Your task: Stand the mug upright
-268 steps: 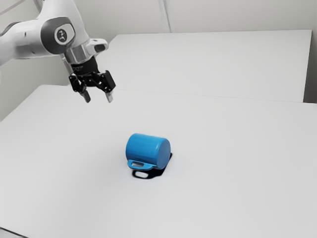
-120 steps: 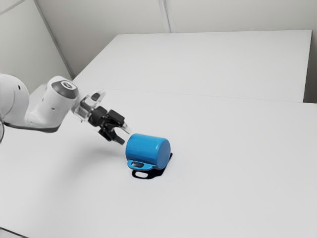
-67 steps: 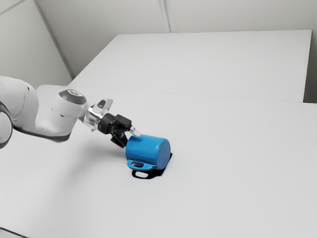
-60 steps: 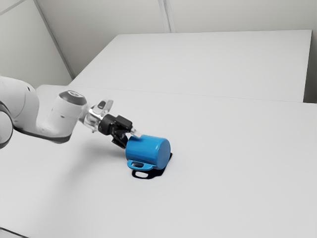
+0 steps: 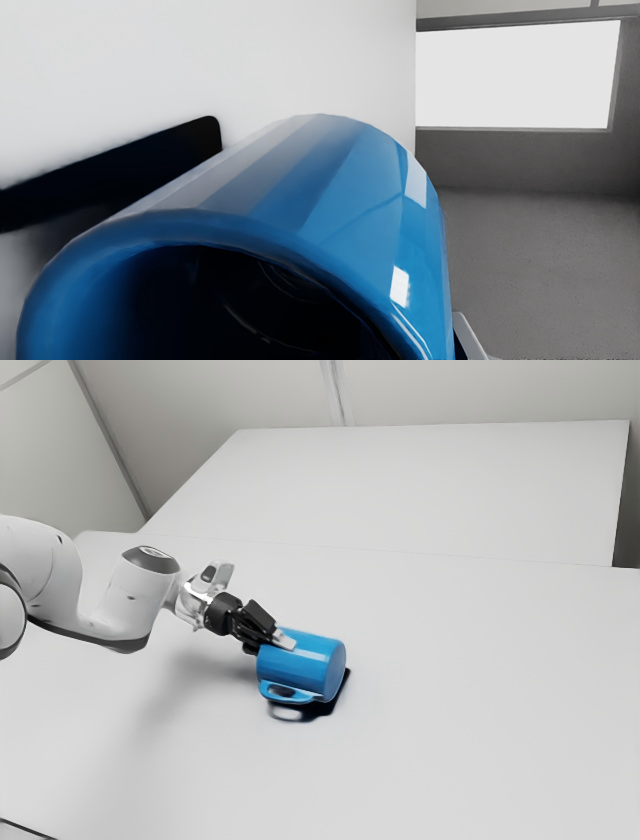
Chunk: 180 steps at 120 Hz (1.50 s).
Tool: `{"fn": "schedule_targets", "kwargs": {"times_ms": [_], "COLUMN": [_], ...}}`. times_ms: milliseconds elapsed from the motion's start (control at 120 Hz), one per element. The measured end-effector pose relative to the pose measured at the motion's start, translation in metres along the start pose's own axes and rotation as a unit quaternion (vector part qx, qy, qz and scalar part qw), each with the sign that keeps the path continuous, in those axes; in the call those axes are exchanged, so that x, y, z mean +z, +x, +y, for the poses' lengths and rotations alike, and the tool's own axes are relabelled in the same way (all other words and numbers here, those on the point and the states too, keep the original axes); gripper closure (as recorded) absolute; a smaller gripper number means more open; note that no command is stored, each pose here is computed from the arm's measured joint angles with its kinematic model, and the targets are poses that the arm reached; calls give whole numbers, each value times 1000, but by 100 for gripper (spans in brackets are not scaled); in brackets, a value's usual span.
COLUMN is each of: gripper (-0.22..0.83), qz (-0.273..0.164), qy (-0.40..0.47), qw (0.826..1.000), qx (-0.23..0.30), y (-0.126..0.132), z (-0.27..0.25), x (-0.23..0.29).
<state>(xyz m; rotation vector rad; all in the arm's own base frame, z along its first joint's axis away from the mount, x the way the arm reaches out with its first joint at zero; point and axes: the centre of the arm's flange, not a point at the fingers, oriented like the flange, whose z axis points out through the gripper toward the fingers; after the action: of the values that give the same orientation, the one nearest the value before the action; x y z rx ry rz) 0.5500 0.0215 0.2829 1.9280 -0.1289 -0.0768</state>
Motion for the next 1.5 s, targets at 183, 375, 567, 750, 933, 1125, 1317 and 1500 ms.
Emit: {"fn": "schedule_targets", "kwargs": {"times_ms": [183, 375, 567, 750, 933, 1125, 1317, 1500], "gripper": [75, 78, 78, 78, 78, 78, 77, 44], "qz": [-3, -12, -76, -128, -148, -140, -128, -124], "qy": [3, 48, 221, 380, 471, 519, 534, 532], "qw": [1000, 997, 962, 889, 821, 779, 767, 767], "qx": [14, 60, 145, 222, 288, 322, 331, 336], "y": [2, 3, 0, -11, -25, -37, -38, -36], "z": [11, 55, 102, 121, 130, 129, 124, 123], "x": [2, -6, -8, 3, 31, 37, 38, 39]}}
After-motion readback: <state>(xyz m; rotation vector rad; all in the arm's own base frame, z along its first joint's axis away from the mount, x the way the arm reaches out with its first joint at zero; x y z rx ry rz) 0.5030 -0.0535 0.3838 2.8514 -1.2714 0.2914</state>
